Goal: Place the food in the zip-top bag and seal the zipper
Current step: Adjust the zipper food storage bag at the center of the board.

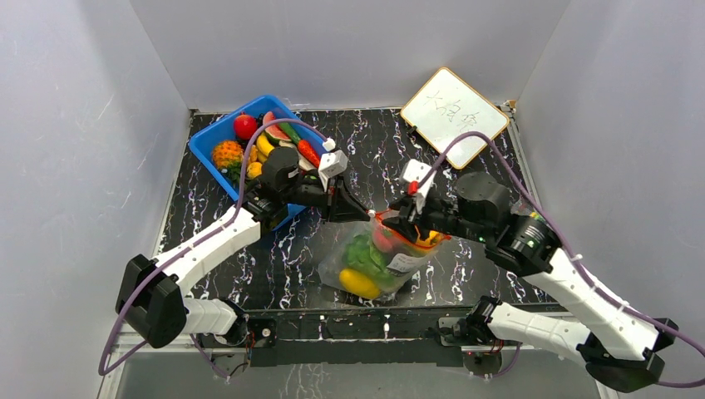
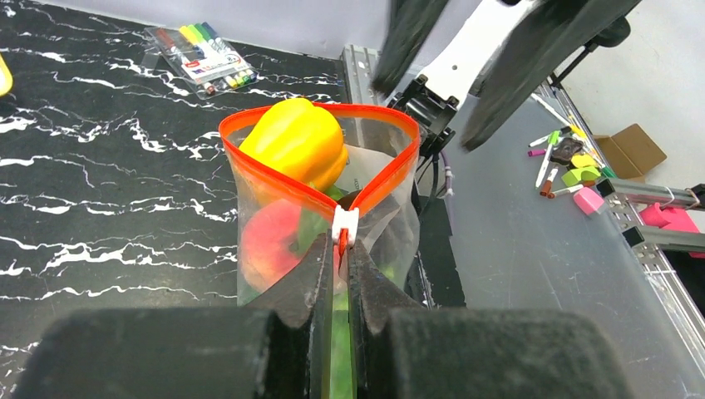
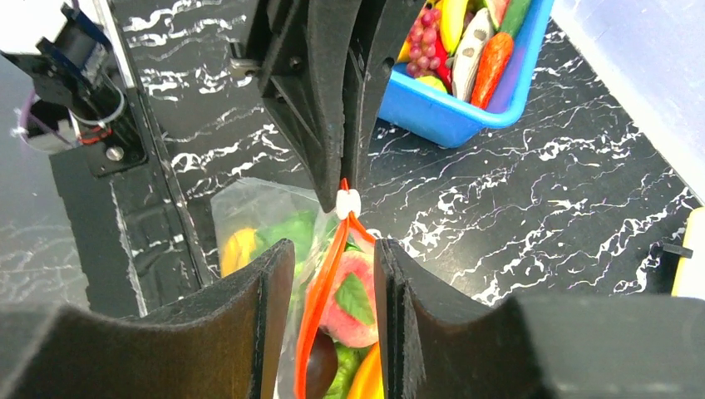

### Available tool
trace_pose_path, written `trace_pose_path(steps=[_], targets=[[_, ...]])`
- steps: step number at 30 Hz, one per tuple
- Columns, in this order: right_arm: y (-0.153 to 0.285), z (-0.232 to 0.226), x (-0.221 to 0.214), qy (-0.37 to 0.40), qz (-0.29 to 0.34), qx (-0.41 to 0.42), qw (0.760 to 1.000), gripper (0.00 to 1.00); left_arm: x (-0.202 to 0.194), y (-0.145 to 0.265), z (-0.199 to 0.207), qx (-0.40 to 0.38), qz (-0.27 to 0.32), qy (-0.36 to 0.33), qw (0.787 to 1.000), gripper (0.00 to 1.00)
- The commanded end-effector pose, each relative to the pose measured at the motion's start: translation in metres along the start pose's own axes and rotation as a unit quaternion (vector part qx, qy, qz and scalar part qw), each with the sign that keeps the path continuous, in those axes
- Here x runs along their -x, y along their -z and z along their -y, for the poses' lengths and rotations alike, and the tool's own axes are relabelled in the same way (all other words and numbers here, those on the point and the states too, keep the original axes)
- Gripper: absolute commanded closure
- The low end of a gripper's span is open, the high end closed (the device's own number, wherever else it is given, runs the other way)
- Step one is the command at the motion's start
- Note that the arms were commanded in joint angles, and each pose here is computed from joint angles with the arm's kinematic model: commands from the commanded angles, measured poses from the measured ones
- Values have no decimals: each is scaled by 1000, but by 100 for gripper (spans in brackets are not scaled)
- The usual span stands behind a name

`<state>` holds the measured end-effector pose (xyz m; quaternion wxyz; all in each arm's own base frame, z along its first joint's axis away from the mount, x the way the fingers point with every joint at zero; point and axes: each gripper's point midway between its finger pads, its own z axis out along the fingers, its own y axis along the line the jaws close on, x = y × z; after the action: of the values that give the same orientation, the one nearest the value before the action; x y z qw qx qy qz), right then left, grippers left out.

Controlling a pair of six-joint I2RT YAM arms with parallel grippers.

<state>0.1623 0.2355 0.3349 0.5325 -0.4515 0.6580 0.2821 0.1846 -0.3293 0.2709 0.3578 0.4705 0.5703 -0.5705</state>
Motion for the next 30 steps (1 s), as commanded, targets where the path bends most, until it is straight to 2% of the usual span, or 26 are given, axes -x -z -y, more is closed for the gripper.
trace_pose_path(steps=[1, 8, 20, 24, 28, 30], targets=[[-13, 8, 22, 46, 23, 0, 999, 61, 26, 5, 27, -44, 26, -81, 995, 100], [-25, 7, 19, 82, 13, 22, 996, 67, 26, 8, 38, -67, 30, -109, 991, 100], [-40, -1, 19, 88, 15, 56, 994, 69, 28, 8, 40, -71, 33, -113, 991, 100], [-43, -3, 18, 90, 14, 64, 994, 77, 28, 8, 41, -73, 32, -113, 990, 100], [-42, -3, 19, 95, 20, 63, 993, 100, 25, 9, 42, -72, 27, -114, 991, 100], [-39, -3, 20, 96, 24, 59, 993, 100, 21, 10, 41, -68, 21, -102, 992, 100]])
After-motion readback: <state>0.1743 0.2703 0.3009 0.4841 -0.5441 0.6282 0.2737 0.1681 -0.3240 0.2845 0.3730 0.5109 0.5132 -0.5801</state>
